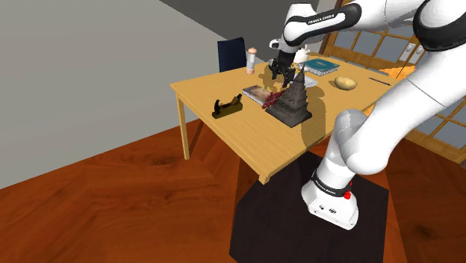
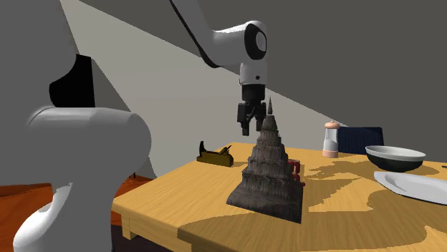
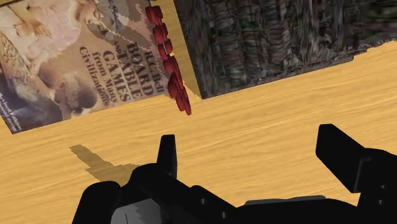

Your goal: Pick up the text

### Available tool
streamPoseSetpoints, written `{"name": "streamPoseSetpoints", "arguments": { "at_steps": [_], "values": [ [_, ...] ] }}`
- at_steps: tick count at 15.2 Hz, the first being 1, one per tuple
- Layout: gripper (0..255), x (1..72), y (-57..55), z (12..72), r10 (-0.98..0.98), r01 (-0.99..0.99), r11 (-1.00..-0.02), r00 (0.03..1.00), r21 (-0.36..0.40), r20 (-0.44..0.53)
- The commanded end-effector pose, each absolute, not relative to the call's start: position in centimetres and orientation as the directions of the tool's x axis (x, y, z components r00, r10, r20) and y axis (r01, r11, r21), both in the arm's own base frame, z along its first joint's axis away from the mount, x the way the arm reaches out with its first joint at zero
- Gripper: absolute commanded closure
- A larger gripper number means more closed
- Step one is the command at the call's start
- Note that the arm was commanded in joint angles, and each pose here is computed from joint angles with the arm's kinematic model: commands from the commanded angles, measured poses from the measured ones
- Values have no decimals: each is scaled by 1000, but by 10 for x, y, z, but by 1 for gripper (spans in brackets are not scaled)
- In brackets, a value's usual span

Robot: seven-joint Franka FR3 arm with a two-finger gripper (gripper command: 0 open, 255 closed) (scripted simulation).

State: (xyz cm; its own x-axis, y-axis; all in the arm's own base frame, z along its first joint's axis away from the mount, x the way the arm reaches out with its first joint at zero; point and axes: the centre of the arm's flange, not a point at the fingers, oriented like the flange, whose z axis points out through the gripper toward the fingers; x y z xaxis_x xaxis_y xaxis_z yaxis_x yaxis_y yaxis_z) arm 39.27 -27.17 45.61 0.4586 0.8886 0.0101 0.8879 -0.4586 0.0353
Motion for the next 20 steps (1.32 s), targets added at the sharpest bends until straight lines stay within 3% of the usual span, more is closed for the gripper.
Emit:
{"name": "streamPoseSetpoints", "arguments": {
  "at_steps": [1,4,14,15,20],
  "values": [
    [0,410,-288,444,927,927,-374,374,22,-6],
    [0,438,-310,421,967,967,-254,254,-2,-21],
    [0,439,-311,381,968,968,-250,250,-3,-21],
    [255,439,-311,381,968,968,-250,250,-3,-21],
    [255,439,-311,381,968,968,-250,250,-3,-21]
  ]
}}
